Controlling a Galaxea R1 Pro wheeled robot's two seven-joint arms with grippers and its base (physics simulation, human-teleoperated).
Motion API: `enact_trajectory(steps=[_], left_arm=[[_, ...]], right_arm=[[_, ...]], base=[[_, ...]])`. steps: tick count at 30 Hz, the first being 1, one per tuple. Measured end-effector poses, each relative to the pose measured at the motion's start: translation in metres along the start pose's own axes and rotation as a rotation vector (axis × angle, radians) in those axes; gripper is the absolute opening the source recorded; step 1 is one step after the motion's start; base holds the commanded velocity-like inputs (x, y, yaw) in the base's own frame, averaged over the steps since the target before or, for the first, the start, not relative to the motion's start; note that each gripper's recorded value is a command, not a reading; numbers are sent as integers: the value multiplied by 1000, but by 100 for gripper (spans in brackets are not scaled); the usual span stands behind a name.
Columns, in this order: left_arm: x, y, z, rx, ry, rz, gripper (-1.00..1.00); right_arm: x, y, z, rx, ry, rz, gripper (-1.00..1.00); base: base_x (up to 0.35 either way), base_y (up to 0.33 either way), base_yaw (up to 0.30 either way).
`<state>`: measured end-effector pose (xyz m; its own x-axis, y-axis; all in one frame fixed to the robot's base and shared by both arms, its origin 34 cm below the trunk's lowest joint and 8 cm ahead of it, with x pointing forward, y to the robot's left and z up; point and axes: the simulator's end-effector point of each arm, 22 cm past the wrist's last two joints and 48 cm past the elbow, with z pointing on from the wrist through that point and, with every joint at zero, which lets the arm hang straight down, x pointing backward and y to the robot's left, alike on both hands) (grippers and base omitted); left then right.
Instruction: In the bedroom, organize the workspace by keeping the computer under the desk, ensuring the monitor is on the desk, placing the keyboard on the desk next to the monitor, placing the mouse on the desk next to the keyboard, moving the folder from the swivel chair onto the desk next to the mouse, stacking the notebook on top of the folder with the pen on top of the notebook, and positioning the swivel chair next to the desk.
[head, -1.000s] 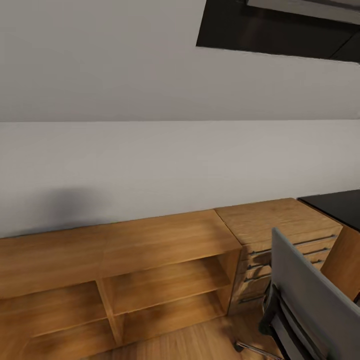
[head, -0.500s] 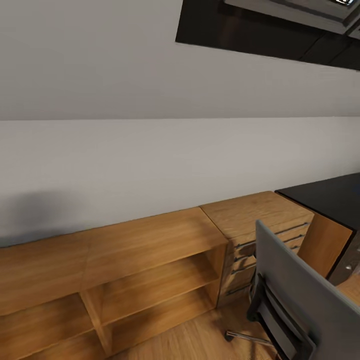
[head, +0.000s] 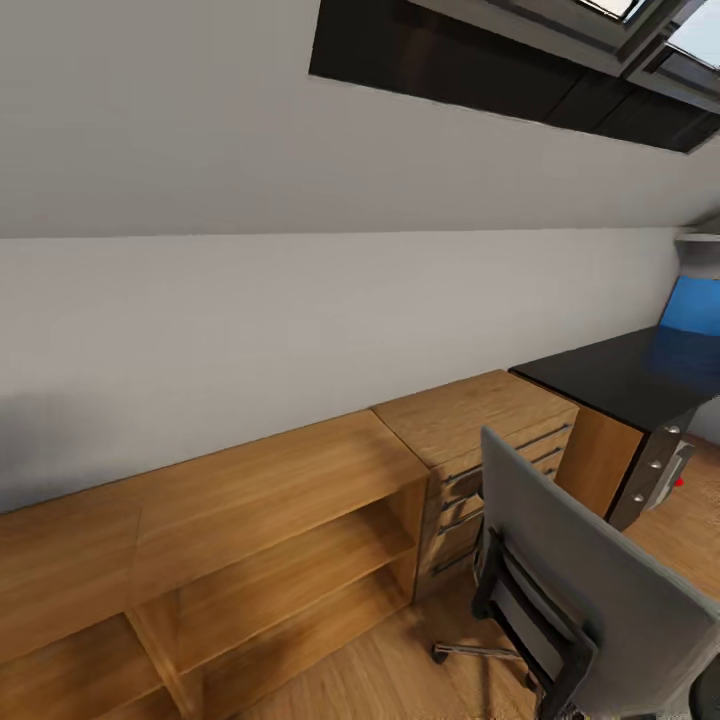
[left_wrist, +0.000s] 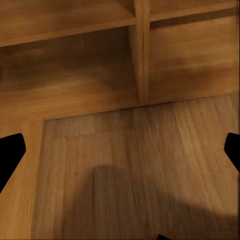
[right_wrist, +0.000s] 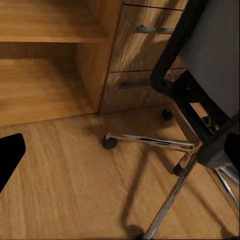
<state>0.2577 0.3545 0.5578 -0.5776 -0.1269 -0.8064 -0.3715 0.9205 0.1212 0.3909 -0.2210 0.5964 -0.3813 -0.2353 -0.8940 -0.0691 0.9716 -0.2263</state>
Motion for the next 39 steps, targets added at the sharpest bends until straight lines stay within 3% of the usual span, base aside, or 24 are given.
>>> enact_trajectory(steps=[19,39], left_arm=[[4,3,-2,-3,15,7,100],[4,-2,-2,3,14,3,100]], right_arm=[[6,0,-2,2,18,2,100],[6,-1,-3,3,19,1,100]], base=[[5,3,-250],[234,90,-287]])
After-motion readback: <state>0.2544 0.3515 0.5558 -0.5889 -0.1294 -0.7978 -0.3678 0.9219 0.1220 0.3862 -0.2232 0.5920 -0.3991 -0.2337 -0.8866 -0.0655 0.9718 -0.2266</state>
